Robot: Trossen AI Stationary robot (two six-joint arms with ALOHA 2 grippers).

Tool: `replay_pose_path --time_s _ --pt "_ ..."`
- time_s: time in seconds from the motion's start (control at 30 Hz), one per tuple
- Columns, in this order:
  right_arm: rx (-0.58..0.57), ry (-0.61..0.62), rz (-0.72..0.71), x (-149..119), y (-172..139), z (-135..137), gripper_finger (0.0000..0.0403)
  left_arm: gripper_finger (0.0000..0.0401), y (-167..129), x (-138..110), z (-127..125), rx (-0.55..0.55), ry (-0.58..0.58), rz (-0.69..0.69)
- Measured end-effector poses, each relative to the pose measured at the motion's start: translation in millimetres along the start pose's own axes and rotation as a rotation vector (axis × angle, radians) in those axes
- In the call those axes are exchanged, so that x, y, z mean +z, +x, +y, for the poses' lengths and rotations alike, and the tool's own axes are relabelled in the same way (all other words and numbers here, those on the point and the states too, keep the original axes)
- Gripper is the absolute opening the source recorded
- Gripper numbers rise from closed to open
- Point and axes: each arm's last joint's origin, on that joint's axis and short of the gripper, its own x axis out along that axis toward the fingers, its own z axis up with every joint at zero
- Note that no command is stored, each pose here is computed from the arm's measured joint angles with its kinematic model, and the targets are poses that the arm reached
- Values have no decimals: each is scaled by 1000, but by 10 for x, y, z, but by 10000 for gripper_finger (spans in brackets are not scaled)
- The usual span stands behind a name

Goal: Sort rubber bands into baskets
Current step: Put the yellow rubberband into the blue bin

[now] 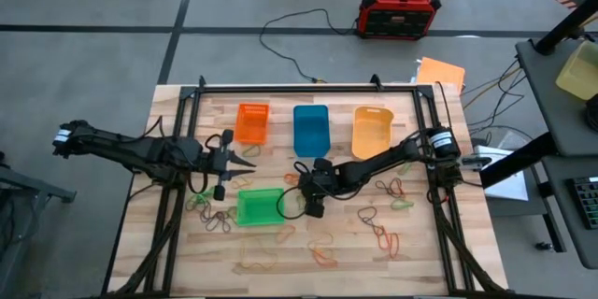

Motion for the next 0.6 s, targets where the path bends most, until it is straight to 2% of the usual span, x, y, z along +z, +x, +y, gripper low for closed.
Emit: replay_pose_path --time_s 0.17,0.4,0.6 --pt "-1 -2 5 -13 33 6 155 36 12 -4 -2 1 -6 5" --pt "4 -30 9 -16 32 10 25 36 35 -14 -5 7 -20 17" --pt "21 -38 12 -12 -31 29 10 36 80 -39 -13 18 -21 44"
